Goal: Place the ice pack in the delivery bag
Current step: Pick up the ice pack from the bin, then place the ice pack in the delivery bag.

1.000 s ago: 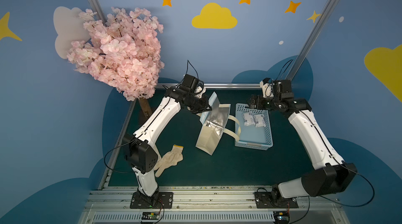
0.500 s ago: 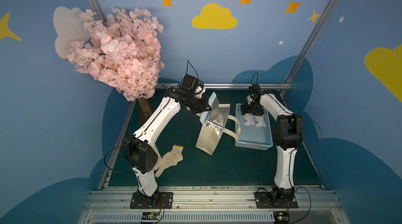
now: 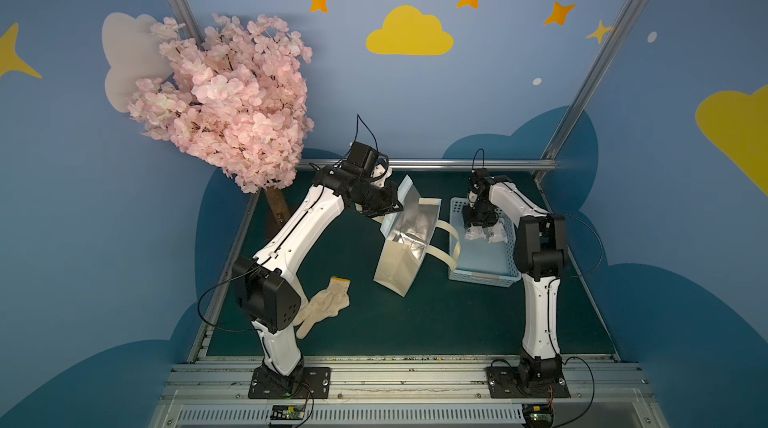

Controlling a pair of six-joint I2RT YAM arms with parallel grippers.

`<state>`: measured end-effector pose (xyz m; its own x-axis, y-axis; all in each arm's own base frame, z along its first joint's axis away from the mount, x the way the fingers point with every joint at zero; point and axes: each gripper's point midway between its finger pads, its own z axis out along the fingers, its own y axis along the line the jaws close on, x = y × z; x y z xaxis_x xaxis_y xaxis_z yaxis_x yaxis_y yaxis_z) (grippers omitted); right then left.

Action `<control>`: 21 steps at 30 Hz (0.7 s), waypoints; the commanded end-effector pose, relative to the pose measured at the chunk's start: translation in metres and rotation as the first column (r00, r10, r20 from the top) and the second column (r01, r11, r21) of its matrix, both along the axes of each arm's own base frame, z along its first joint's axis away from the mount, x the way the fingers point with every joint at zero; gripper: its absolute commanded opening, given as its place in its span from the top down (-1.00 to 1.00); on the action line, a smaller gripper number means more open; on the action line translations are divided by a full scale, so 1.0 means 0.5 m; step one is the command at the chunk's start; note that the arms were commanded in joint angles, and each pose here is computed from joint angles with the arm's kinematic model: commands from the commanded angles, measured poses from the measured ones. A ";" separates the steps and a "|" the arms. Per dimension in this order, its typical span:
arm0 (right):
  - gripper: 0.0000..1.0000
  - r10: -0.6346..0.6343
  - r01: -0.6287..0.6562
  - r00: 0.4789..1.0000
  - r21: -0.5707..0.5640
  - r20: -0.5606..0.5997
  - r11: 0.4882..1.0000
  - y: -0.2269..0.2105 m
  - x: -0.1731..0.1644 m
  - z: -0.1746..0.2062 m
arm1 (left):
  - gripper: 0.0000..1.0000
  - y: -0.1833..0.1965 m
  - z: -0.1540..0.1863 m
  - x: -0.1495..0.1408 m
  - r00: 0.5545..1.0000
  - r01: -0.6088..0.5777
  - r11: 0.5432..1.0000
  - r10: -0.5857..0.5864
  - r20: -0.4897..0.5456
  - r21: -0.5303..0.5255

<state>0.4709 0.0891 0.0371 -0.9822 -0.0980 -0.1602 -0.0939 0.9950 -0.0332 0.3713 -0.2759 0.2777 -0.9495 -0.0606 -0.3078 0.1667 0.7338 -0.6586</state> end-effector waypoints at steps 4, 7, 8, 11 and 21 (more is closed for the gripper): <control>0.20 0.038 -0.040 0.995 0.019 0.088 0.999 0.011 -0.049 0.116 | 0.94 0.002 0.018 -0.015 1.000 0.011 1.000 -0.011 0.008 -0.016; 0.23 0.049 -0.057 0.981 0.037 0.190 0.998 0.018 -0.067 0.215 | 0.95 0.001 0.021 -0.013 1.000 0.014 1.000 -0.013 0.015 -0.019; 0.23 0.063 -0.077 0.970 0.053 0.236 0.996 0.028 -0.079 0.262 | 0.95 0.000 0.021 -0.012 1.000 0.015 1.000 -0.014 0.015 -0.020; 0.23 0.120 -0.150 0.933 0.063 0.339 0.987 0.056 -0.119 0.366 | 0.95 -0.004 0.019 -0.009 1.000 0.019 1.000 -0.019 0.012 -0.024; 0.27 0.188 -0.506 0.641 0.227 0.744 0.832 0.258 -0.243 0.650 | 0.95 -0.021 0.015 -0.002 0.999 0.044 0.997 -0.044 0.000 -0.058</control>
